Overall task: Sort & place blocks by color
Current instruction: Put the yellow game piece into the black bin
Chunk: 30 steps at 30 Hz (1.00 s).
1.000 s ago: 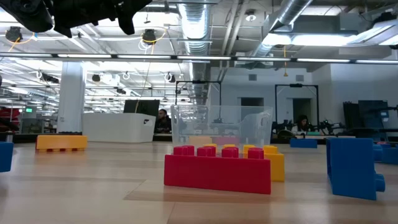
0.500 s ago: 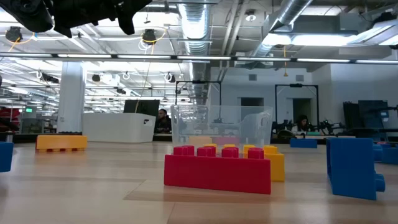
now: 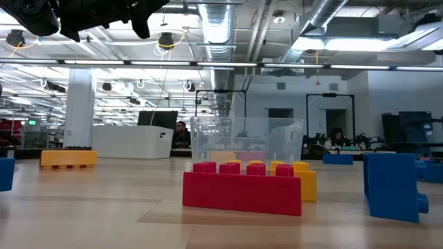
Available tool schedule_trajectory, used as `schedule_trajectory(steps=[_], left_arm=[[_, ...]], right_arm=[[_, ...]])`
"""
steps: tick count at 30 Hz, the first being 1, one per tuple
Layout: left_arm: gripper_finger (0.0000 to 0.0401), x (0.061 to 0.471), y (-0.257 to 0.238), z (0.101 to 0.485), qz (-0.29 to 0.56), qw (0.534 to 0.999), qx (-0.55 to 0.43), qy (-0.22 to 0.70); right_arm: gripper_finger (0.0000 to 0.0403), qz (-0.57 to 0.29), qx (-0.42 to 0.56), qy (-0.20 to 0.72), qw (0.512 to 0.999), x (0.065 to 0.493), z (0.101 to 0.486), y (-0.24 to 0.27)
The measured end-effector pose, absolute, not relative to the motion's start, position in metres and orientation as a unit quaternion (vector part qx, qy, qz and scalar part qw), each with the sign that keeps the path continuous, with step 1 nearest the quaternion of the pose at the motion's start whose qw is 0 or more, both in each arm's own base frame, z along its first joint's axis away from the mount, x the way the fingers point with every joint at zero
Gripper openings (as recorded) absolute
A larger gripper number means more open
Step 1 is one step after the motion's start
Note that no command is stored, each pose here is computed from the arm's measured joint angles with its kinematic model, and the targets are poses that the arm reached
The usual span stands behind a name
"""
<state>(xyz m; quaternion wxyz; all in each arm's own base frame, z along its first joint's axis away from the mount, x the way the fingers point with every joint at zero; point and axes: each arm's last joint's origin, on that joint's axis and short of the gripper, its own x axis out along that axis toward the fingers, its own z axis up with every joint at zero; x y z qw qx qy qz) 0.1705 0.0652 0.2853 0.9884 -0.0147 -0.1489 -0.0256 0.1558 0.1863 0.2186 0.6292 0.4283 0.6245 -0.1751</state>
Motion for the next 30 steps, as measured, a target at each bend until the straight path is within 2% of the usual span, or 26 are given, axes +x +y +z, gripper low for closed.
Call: schedule_trajectory(steps=[5, 10, 11, 21, 23, 28, 30], left_arm=[[0.0166, 0.1705, 0.0652, 0.2853, -0.026, 0.988, -0.015, -0.149], [0.0166, 0.1705, 0.0652, 0.2853, -0.026, 0.988, -0.015, -0.149], [0.0166, 0.1705, 0.0652, 0.2853, -0.026, 0.988, -0.015, -0.149], [0.0166, 0.1705, 0.0652, 0.2853, -0.026, 0.988, -0.015, -0.149], [0.0166, 0.1705, 0.0652, 0.2853, -0.026, 0.988, -0.015, -0.149], [0.0166, 0.1705, 0.0652, 0.2853, -0.026, 0.988, -0.015, -0.149], [0.0166, 0.1705, 0.0652, 0.2853, -0.025, 0.988, -0.015, -0.149]], right_arm=[[0.0262, -0.172, 0.422, 0.629, 0.630, 0.1518, 0.2184, 0.1890], [0.0135, -0.169, 0.420, 0.630, 0.631, 0.1520, 0.2184, 0.1890], [0.0121, -0.166, 0.420, 0.631, 0.631, 0.1522, 0.2185, 0.1893], [0.0122, -0.154, 0.419, 0.634, 0.632, 0.1528, 0.2190, 0.1905], [0.0146, -0.161, 0.419, 0.631, 0.632, 0.1525, 0.2187, 0.1897], [0.0336, -0.187, 0.425, 0.617, 0.635, 0.1527, 0.2179, 0.1873], [0.0378, -0.198, 0.426, 0.617, 0.632, 0.1531, 0.2175, 0.1853]])
